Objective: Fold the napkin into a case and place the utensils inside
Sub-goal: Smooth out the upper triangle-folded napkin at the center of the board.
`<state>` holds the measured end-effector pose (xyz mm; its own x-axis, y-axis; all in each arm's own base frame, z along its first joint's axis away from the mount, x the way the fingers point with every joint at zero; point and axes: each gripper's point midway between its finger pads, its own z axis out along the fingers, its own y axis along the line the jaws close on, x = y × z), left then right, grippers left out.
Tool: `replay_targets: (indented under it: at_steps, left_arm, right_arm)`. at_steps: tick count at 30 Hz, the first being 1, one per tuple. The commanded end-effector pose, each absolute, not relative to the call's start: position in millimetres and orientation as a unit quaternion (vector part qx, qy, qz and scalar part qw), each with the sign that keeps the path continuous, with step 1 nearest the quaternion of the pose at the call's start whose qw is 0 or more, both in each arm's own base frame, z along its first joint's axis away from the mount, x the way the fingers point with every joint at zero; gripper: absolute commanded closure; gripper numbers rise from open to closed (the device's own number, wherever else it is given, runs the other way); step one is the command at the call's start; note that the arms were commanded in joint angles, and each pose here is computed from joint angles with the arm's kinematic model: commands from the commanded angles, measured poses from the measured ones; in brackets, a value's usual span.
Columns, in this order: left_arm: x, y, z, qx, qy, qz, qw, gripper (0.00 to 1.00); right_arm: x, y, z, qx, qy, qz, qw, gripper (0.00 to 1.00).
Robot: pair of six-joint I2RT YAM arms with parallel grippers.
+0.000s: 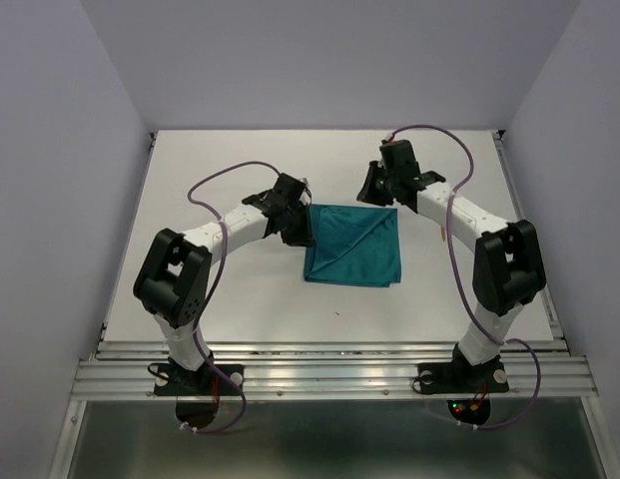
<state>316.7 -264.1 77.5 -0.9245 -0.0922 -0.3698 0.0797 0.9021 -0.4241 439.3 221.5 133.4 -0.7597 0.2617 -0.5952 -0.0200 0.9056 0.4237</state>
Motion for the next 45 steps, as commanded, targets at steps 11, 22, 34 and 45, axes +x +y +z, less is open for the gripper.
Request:
replay_targets:
  at_steps: [11, 22, 34, 45]
  left_arm:
    - [317, -293, 50, 0.057, 0.953, -0.246, 0.165, 0.8]
    - [310, -286, 43, 0.062, 0.957, -0.237, 0.158, 0.8]
    - [300, -290, 40, 0.072, 0.957, -0.234, 0.152, 0.8]
    - [302, -287, 57, 0.075, 0.952, -0.233, 0.185, 0.8]
  right_arm:
    - [413, 175, 88, 0.093, 0.933, 0.157, 0.309, 0.88]
    - [427, 166, 66, 0.099, 0.94, 0.151, 0.289, 0.88]
    - [430, 173, 65, 0.093, 0.943, 0.162, 0.276, 0.89]
    - [432, 164, 59, 0.093, 0.942, 0.141, 0.29, 0.89]
